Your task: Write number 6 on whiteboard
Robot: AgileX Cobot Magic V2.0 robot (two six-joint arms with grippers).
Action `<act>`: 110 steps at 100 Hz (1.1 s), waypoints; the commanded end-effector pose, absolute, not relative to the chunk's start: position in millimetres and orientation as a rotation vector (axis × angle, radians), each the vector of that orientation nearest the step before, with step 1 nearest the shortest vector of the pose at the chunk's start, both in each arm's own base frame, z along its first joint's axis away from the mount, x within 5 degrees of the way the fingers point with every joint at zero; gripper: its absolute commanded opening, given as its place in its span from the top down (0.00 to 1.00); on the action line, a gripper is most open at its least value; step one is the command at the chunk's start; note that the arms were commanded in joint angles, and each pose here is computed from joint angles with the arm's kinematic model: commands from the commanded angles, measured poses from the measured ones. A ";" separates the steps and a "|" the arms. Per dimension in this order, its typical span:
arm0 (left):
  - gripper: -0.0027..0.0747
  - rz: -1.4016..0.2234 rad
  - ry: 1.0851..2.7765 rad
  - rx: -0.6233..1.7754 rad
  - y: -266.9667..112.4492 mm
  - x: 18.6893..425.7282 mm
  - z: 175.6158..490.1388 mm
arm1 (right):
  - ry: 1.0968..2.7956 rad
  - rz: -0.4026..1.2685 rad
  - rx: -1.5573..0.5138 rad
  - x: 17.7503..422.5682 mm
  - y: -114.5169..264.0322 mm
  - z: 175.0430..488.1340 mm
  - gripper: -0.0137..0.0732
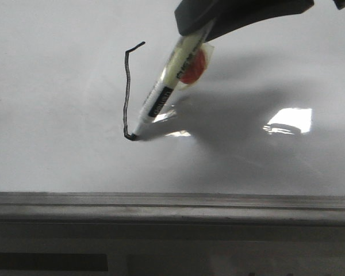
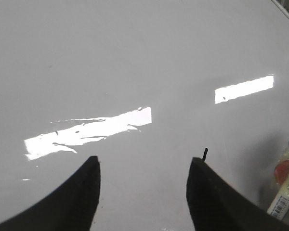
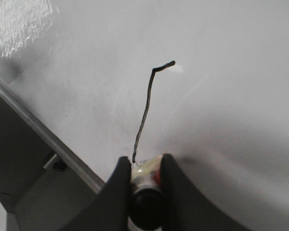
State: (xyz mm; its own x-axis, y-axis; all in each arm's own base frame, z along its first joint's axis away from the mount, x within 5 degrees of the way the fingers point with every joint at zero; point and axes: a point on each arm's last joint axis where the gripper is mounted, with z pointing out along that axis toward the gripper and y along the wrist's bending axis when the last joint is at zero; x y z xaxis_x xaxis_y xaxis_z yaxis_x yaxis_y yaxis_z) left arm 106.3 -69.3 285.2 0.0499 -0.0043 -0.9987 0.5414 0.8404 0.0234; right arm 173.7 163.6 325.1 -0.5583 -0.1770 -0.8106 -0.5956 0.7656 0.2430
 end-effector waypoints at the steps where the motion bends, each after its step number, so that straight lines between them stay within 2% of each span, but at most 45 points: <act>1: 0.49 -0.459 1.379 0.408 -68.7 106.6 303.2 | 2.006 0.509 -0.669 174.7 154.3 340.1 0.93; 29: 0.49 -0.459 1.379 0.408 -68.7 106.6 303.2 | 1.872 0.550 -0.615 182.3 160.0 355.9 0.93; 55: 0.49 -0.459 1.379 0.408 -68.7 106.6 303.2 | 1.870 0.587 -0.645 183.8 175.2 358.3 0.93; 110: 0.49 -0.455 1.377 0.414 -68.9 106.5 303.1 | 1.841 0.614 -0.668 178.5 181.4 360.9 0.93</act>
State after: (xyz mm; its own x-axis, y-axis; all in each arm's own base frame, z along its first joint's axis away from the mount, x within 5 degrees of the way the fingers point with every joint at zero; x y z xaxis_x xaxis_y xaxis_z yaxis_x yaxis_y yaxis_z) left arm 106.3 -69.3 285.0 0.0480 -0.0040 -0.9988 0.5416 0.8404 0.0227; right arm 177.2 180.7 339.6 -0.4133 -0.2214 -0.8833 -0.6757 0.7248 0.1344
